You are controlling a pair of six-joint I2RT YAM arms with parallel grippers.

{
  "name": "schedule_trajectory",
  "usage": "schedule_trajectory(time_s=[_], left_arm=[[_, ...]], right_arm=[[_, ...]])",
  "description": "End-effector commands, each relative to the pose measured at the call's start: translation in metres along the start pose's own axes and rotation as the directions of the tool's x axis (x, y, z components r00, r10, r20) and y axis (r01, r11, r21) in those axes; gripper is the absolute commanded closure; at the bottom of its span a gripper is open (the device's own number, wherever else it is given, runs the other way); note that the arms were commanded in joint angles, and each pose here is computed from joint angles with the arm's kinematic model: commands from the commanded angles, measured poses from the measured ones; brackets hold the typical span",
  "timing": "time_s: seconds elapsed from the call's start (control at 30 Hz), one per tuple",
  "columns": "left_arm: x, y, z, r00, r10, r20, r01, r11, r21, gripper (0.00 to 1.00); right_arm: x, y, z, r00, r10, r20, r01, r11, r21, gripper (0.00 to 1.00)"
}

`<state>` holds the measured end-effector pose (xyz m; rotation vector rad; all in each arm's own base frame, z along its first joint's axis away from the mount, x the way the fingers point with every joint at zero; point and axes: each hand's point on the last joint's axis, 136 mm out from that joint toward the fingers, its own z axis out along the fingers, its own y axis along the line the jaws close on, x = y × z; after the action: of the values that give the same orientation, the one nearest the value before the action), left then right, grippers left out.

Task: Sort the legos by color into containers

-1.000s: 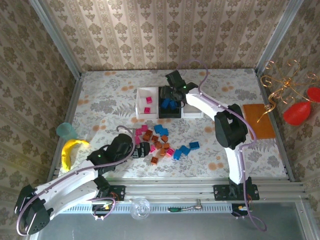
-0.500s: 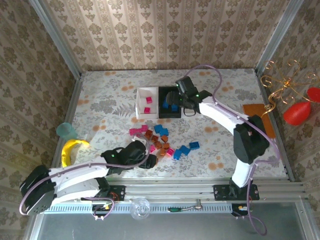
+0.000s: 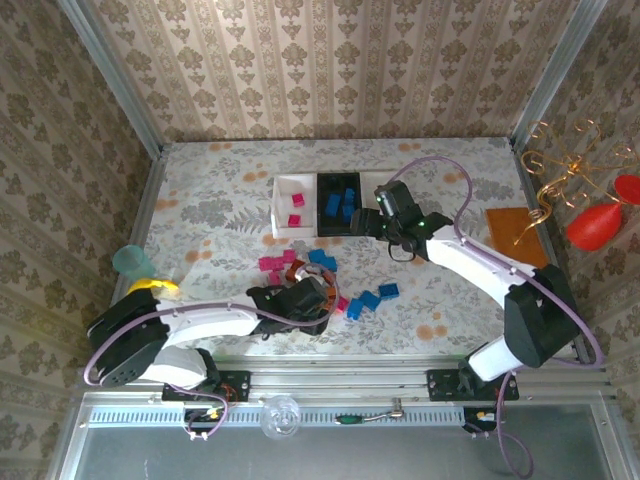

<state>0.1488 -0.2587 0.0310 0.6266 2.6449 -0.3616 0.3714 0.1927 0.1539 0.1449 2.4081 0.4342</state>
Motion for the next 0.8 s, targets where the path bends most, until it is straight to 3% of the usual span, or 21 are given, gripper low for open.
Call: schedule_trajectory(time_s=[0.0,0.2,0.47,0.57,0.77], left_arm=[[0.005,0.004,0.000,0.999,0.041,-0.031,-0.043,0.998,-0.054,0.37],[0.011,0.002,0.003,0.997,0.057,-0.055,-0.061,0.996,-0.063,0.50],[-0.006,-0.012,-0.014,0.998,0.070,0.009,-0.069,0.997,-0.021,0.62],[-0.035,-0.022,-0.027,0.996,0.053,0.077,-0.056,0.998,0.037,0.63],[-0.145,-0.039,-0.052,0.966,0.031,0.255,-0.069,0.988,0.139,0.63]], right_arm=[[-0.010,0.001,-0.015,0.998,0.009,0.058,-0.008,1.000,-0.011,0.24],[-0.009,-0.006,-0.021,0.997,0.020,0.076,-0.020,1.000,-0.006,0.24],[-0.001,-0.027,-0.032,0.995,0.041,0.095,-0.045,0.998,0.034,0.23],[0.009,-0.043,-0.039,0.992,0.058,0.109,-0.065,0.996,0.058,0.23],[0.033,-0.069,-0.051,0.989,0.090,0.119,-0.101,0.991,0.091,0.23]])
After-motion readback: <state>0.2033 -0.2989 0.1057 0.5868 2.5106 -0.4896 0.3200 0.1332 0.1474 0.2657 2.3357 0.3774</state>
